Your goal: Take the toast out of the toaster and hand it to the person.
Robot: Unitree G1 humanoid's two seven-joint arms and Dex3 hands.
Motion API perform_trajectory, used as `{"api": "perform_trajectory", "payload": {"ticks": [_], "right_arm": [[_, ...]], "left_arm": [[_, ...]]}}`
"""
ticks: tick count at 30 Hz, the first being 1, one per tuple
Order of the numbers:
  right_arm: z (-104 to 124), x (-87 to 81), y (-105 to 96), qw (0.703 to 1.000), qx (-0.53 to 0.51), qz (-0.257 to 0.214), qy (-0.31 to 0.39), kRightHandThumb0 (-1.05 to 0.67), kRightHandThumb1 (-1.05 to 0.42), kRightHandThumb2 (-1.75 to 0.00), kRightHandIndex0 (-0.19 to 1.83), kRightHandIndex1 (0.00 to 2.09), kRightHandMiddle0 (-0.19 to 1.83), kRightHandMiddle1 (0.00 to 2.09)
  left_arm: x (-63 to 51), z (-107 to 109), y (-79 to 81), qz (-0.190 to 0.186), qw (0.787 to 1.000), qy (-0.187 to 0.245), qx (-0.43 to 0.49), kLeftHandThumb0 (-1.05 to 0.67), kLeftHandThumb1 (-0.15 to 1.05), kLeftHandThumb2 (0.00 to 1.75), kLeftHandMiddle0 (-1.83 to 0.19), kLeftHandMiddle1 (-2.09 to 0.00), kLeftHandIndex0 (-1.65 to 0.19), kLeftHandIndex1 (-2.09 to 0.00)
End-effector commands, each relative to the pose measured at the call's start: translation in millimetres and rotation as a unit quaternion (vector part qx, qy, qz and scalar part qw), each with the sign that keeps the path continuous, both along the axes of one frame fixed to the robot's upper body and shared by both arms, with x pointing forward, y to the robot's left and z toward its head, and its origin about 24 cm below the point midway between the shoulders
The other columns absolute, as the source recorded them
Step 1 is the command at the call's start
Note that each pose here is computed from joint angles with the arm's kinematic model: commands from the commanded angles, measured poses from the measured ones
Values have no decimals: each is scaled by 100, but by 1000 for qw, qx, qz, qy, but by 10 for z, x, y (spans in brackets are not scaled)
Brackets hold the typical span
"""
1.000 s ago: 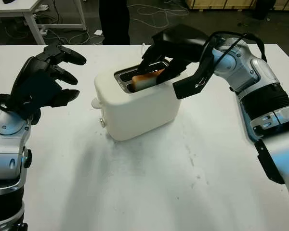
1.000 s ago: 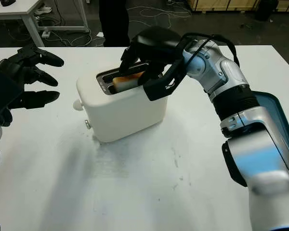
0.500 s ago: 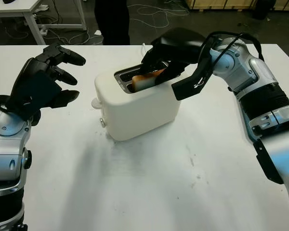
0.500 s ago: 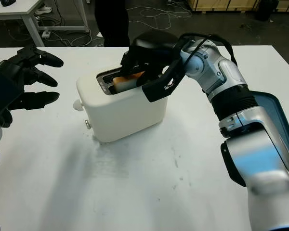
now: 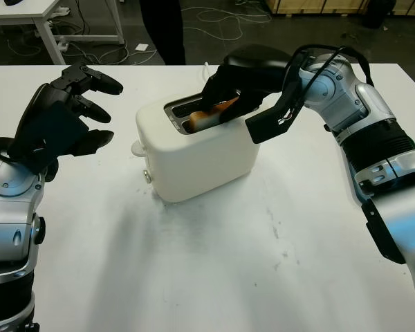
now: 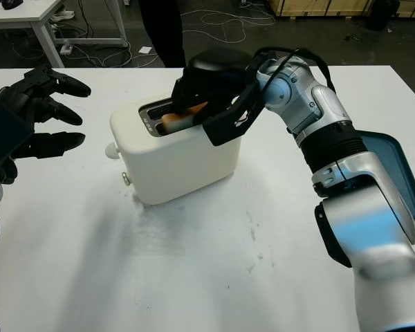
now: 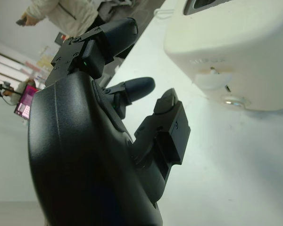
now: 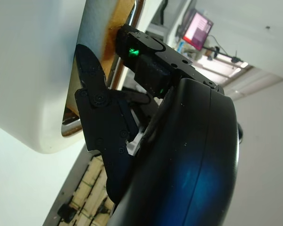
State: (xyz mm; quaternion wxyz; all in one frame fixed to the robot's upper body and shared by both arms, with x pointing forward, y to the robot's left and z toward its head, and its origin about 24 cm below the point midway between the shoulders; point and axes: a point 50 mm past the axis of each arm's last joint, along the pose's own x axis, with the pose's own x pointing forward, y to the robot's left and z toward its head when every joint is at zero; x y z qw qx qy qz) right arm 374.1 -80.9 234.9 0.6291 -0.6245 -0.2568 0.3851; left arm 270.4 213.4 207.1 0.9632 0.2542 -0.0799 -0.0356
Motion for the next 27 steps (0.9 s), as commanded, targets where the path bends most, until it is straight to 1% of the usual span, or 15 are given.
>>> {"api": "perform_trajectory", "payload": {"ticks": [1,6,8,9,11,12,13,14,16,18,19,20,24,27], "right_arm": [[-136,-15,17,999,-21,13,21,-29,-70,-1,88,107,119,8],[-141,-1,7,999,-24,9,29,-28,-73,-2,96,109,129,13],[-146,2,5,999,-26,7,28,-30,-74,-1,96,120,129,15],[-151,2,4,999,-27,6,26,-35,-76,-1,96,133,130,17],[-161,0,2,999,-34,7,15,-43,-80,-2,97,143,130,20],[-164,-2,3,999,-39,7,6,-50,-85,-2,99,147,127,30],[-168,-4,3,999,-45,7,-10,-53,-88,-1,99,149,117,52],[-174,-7,4,998,-49,8,-28,-56,-90,-5,102,154,107,84],[-184,-14,7,996,-54,14,-66,-59,-92,-16,109,166,96,133],[-192,-17,5,994,-57,21,-95,-58,-92,-22,112,172,91,158],[-191,-15,1,992,-59,22,-106,-54,-92,-26,114,173,91,168],[-189,-9,-4,992,-59,22,-113,-53,-92,-28,115,174,91,171],[-129,21,-42,990,-49,15,-131,-47,-92,-33,113,175,87,174],[-53,39,-80,988,-30,9,-150,-44,-92,-32,110,175,82,175]], "left_arm": [[-16,-7,21,9,1000,0,0,46,92,36,-24,-153,-20,-122],[-8,-9,26,8,1000,-1,3,45,92,34,-23,-153,-21,-122],[-10,-4,21,12,1000,0,6,45,92,33,-23,-152,-21,-122],[-11,-3,20,12,1000,0,6,45,92,34,-23,-152,-21,-122],[-12,-3,18,13,1000,2,2,45,92,34,-23,-151,-21,-121],[-13,-3,18,13,1000,2,1,45,92,35,-23,-151,-20,-121],[-13,-2,17,13,1000,2,1,46,92,35,-23,-151,-20,-121],[-14,0,16,12,1000,1,2,46,92,36,-23,-151,-20,-121],[-14,1,15,9,1000,-2,1,47,92,36,-23,-151,-21,-121],[-13,0,15,7,1000,-3,0,48,92,37,-23,-152,-21,-121],[-13,0,16,7,1000,-2,1,47,92,37,-23,-153,-21,-122],[-13,0,16,8,1000,-1,1,47,92,36,-23,-153,-21,-122],[-10,-6,21,10,1000,1,-2,45,92,35,-23,-153,-21,-122],[-8,-6,25,6,1000,-2,-1,46,92,35,-23,-154,-22,-123]]}}
